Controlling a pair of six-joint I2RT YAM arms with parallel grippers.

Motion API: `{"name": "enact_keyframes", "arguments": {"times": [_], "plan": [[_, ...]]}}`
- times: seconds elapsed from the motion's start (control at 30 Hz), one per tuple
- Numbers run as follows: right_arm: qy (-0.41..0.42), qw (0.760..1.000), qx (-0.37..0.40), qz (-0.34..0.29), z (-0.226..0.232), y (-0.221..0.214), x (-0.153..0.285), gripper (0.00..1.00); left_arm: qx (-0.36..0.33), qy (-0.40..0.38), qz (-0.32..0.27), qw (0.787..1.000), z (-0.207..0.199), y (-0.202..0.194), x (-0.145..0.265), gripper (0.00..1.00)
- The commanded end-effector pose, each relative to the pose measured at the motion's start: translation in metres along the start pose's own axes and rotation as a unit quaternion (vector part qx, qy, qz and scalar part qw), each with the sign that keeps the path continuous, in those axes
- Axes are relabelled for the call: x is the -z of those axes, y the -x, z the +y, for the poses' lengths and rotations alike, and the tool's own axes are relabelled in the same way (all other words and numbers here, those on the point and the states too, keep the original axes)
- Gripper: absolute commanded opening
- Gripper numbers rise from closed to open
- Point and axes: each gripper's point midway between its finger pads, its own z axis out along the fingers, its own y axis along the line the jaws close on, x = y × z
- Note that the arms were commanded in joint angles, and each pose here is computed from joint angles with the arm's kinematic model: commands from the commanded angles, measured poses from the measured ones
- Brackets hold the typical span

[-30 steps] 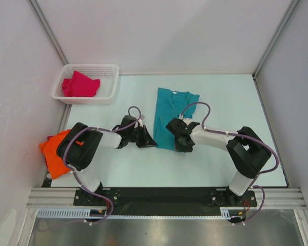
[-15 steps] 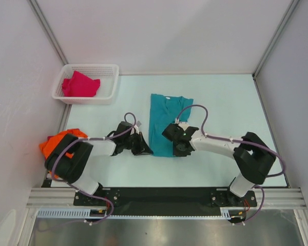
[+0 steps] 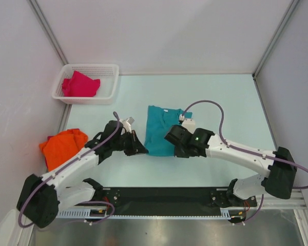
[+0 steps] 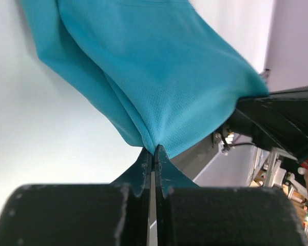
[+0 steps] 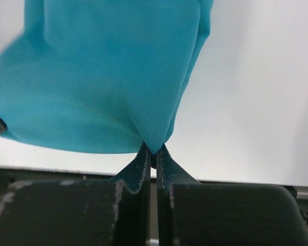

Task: Fold and stack the t-shirts
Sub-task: Fold the long partially folded tshirt into a neat square

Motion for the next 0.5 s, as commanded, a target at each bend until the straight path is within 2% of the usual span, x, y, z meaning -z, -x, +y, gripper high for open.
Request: {"name": "enact_keyframes", "arguments": {"times": [0.0, 0.2, 0.47], "plan": [[-0.052, 0.998, 0.014, -0.034, -0.011, 0.041, -0.022, 0.00, -0.002, 0.044, 0.007, 0.999, 0.007, 0.020, -0.018, 0.00], [-0.059, 0.997, 0.025, -0.040, -0.007, 0.083, -0.059, 0.00, -0.022, 0.066, -0.009, 0.998, 0.000, 0.079, -0.055, 0.00], [-0.072, 0.995, 0.014, -0.072, -0.013, 0.144, -0.066, 0.00, -0.023, 0.081, -0.025, 0.996, -0.009, 0.144, -0.069, 0.00]]}}
